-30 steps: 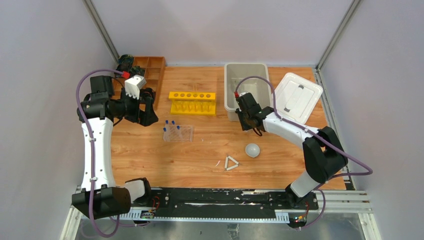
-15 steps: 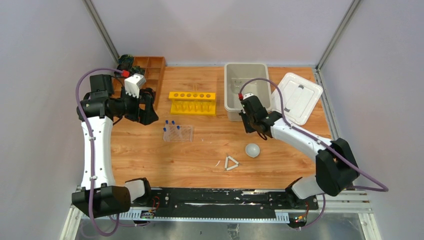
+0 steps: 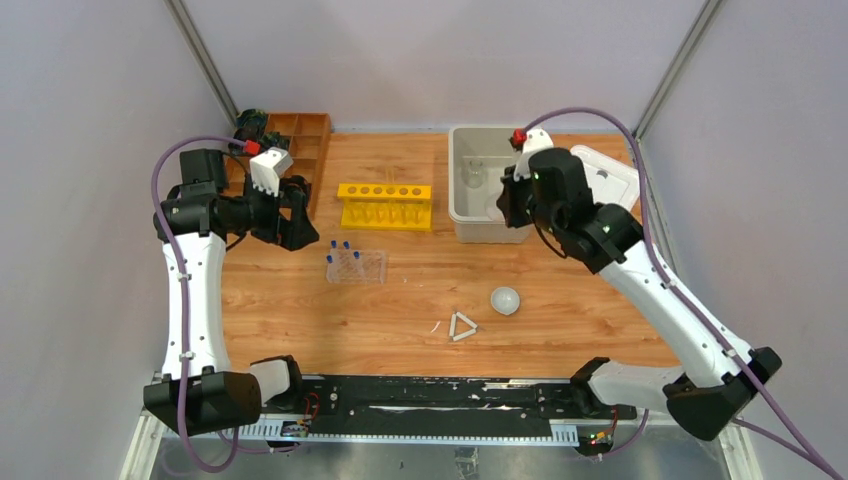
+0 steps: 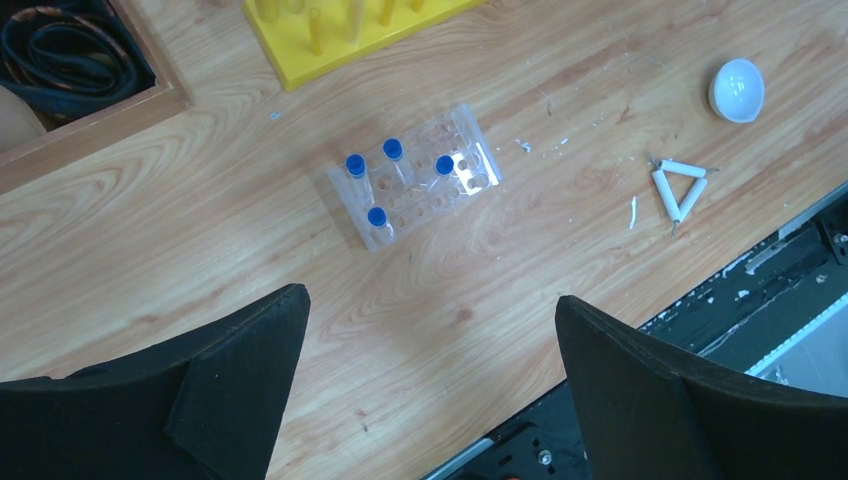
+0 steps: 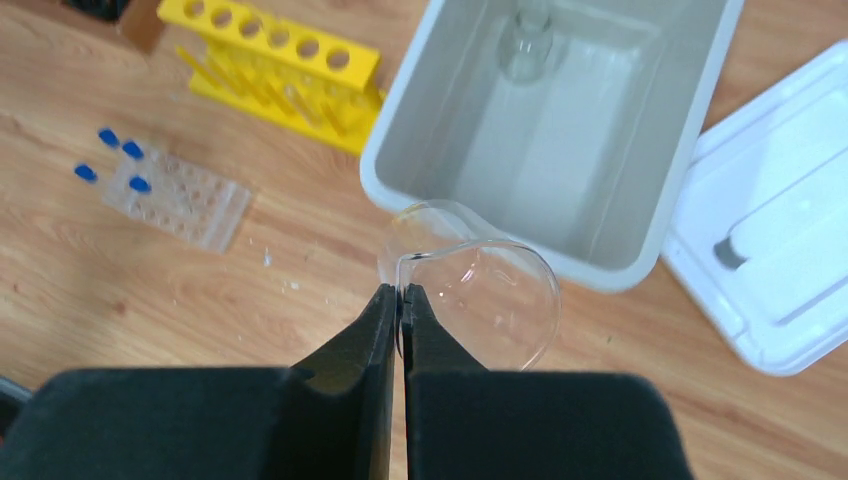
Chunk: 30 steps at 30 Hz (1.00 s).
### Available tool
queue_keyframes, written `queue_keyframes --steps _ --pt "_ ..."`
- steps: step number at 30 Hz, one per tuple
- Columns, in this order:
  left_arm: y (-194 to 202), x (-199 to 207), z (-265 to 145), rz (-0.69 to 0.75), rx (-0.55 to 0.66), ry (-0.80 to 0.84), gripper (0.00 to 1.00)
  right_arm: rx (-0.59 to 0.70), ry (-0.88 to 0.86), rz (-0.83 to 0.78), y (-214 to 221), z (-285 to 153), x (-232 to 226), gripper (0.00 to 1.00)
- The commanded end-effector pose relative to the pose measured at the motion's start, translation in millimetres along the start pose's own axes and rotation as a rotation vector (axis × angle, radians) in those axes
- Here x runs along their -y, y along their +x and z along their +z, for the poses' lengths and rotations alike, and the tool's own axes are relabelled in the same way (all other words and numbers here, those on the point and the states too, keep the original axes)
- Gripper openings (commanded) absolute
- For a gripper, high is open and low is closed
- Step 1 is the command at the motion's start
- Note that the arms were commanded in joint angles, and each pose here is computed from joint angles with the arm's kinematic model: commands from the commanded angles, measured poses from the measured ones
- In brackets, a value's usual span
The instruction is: Organize the chemistry lab equipment
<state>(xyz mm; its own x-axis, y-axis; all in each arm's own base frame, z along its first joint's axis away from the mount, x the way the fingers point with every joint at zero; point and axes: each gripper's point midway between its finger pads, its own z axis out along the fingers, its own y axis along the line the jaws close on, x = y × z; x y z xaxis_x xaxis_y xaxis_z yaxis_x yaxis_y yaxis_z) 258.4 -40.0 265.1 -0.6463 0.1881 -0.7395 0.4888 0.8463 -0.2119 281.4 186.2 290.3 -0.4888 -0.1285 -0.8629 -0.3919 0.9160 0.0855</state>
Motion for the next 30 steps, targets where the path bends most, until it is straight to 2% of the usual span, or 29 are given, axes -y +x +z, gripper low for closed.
queue_keyframes --steps 1,4,10,13,18,30 --pt "-2 13 -7 0.022 0.027 0.042 1.0 -0.018 0.096 -0.033 -30 19 17 0.0" --pt "3 10 -6 0.018 0.012 0.025 1.0 -0.025 0.142 -0.01 -60 49 37 0.0" --pt "7 6 -4 0.019 -0.005 0.009 1.0 -0.106 0.271 -0.01 -78 134 94 0.0" --pt "7 6 -4 0.028 -0.005 0.017 1.0 -0.178 0.329 -0.023 -63 176 120 0.0" --pt "10 5 -3 0.058 -0.015 0.018 1.0 -0.243 0.376 -0.049 -38 220 141 0.0" --pt "13 0 3 0.054 -0.035 0.026 1.0 -0.342 0.37 -0.046 16 288 163 0.0"
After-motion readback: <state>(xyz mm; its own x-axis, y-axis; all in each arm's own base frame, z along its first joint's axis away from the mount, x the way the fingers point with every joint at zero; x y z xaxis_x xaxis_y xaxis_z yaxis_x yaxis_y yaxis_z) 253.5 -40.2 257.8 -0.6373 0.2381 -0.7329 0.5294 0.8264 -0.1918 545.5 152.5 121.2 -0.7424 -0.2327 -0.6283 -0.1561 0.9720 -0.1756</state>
